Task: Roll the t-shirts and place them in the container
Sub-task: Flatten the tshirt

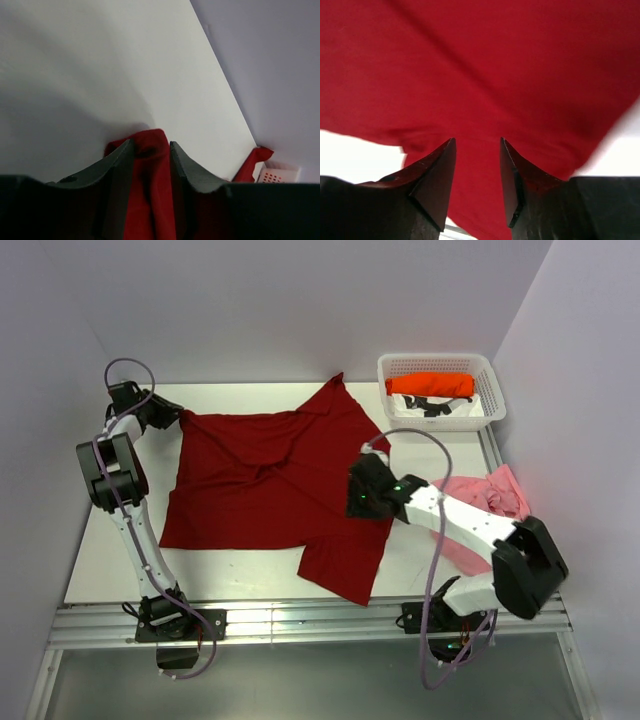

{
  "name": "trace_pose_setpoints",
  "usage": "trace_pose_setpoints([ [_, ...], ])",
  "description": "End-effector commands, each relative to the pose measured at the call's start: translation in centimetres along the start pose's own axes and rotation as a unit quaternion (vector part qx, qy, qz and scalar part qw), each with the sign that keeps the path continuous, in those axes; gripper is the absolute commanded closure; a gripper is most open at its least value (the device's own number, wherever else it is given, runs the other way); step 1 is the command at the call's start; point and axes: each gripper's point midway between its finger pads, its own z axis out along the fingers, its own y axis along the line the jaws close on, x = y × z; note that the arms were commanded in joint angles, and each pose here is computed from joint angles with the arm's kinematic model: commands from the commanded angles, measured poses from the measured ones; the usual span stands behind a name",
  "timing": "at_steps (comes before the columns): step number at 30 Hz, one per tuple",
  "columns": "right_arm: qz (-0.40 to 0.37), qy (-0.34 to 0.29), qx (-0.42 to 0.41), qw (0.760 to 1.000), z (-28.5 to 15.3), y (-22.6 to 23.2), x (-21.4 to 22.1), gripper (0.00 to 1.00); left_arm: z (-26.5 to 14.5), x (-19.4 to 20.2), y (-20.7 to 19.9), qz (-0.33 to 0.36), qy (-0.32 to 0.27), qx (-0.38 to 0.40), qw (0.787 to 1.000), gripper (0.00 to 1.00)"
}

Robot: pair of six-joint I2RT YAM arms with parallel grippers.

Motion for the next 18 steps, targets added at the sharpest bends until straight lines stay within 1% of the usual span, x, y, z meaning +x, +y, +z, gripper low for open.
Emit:
trace_pose_setpoints([
  [1, -0.062, -0.02, -0.058, 0.996, 0.4, 5.9, -1.9, 0.53, -3.6, -1.7, -4.6, 0.041, -0.024, 0.043, 0.998, 0.6],
  [2, -0.081, -0.014, -0.069, 0.994, 0.5, 7.3, -1.2, 0.53, -3.8, -1.7, -4.6, 0.043, -0.023, 0.04, 0.998, 0.6],
  [3, -0.096, 0.0, -0.068, 0.993, 1.5, 8.1, -0.5, 0.54, -4.3, -1.7, -4.9, 0.047, -0.025, 0.038, 0.998, 0.6],
  [5, -0.114, -0.005, -0.082, 0.99, 1.7, 10.4, -0.9, 0.55, -4.6, -1.1, -4.4, 0.044, -0.019, 0.028, 0.998, 0.6],
  [6, -0.131, 0.009, -0.085, 0.988, 2.4, 11.4, 0.2, 0.55, -5.1, -1.2, -4.6, 0.042, -0.023, 0.029, 0.998, 0.6],
  [7, -0.144, 0.002, -0.099, 0.985, 2.3, 12.9, -0.2, 0.55, -5.1, -0.6, -4.0, 0.04, -0.019, 0.024, 0.999, 0.6],
  [8, -0.154, -0.001, -0.099, 0.983, 2.5, 13.5, -0.1, 0.55, -5.3, -0.6, -4.1, 0.04, -0.022, 0.025, 0.999, 0.6],
  [9, -0.174, 0.009, -0.099, 0.98, 3.1, 14.4, 1.0, 0.55, -5.4, -0.9, -4.3, 0.041, -0.027, 0.026, 0.998, 0.59],
  [10, -0.189, 0.001, -0.111, 0.976, 2.9, 15.8, 0.5, 0.54, -5.4, -0.9, -4.4, 0.042, -0.026, 0.027, 0.998, 0.59],
  [12, -0.215, 0.013, -0.107, 0.971, 3.9, 16.9, 1.7, 0.52, -5.1, -0.7, -4.3, 0.038, -0.017, 0.028, 0.999, 0.59],
  [15, -0.238, 0.021, -0.135, 0.962, 4.2, 19.5, 2.2, 0.5, -4.9, -0.7, -4.7, 0.041, -0.014, 0.029, 0.999, 0.59],
  [18, -0.25, 0.036, -0.138, 0.958, 5.2, 20.3, 3.3, 0.49, -5.2, -0.4, -5.1, 0.049, -0.014, 0.022, 0.998, 0.59],
])
